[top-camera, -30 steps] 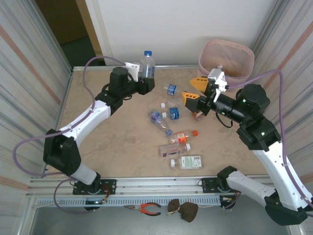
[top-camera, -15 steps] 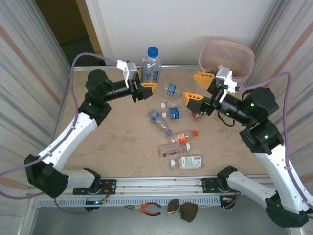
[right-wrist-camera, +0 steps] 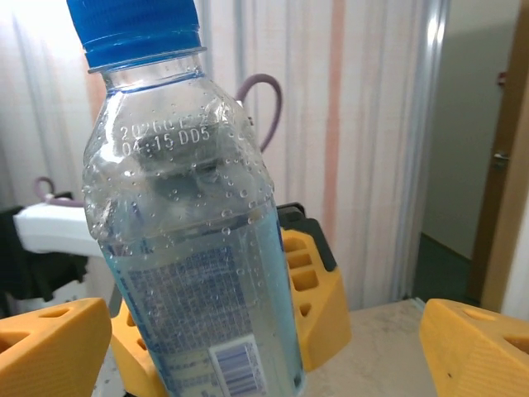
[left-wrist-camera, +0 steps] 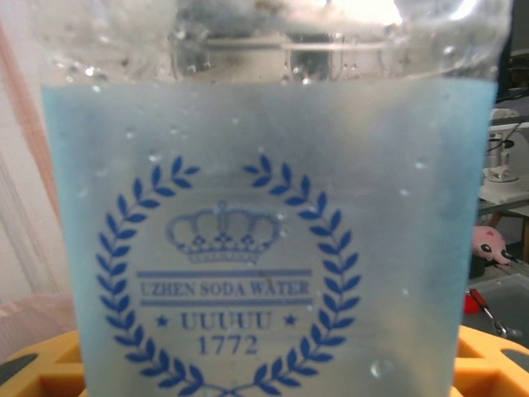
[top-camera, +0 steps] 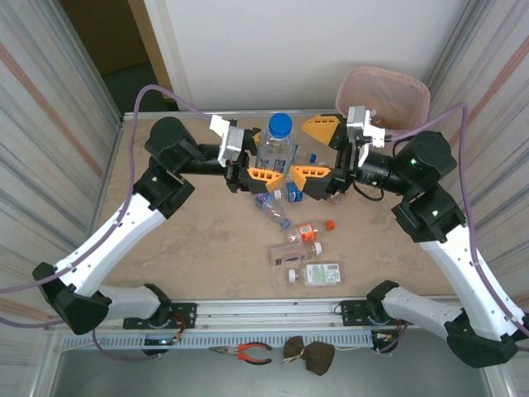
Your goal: Put the plastic bottles in the bin
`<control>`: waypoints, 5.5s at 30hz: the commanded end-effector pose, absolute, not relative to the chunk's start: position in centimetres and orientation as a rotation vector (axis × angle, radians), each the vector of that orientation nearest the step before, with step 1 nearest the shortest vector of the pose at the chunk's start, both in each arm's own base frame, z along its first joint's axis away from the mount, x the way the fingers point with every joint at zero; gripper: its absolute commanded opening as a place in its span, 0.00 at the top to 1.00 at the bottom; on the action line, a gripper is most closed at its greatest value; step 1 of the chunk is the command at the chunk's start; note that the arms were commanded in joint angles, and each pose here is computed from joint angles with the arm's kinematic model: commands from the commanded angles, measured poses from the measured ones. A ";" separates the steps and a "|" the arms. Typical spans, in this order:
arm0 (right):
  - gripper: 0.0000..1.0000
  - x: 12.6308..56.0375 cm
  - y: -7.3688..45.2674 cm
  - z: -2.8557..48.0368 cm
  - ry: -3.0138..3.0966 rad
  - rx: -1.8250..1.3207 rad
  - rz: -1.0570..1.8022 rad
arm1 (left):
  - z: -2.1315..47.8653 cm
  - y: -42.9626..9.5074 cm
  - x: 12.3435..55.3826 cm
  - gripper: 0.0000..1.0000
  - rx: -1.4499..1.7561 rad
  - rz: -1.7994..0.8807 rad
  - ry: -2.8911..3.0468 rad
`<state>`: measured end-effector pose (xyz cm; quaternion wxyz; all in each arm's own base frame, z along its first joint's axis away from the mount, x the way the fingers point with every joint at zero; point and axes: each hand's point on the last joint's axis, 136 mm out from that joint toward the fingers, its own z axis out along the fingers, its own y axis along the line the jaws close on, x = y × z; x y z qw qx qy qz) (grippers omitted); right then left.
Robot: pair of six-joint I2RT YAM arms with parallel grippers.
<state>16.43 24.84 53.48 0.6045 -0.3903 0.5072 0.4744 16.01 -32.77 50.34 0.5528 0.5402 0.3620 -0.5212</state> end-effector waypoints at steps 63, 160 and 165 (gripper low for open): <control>0.56 40.4 4.7 49.0 1.637 0.158 0.686 | 50.2 -29.9 16.8 0.22 1.091 -1.001 0.971; 0.66 57.4 -2.6 19.8 1.514 2.012 0.900 | 47.0 -29.4 18.2 0.21 1.008 -0.981 1.080; 0.67 57.1 -2.6 19.3 1.524 2.020 0.904 | 46.7 -29.7 18.6 0.21 1.015 -0.987 1.100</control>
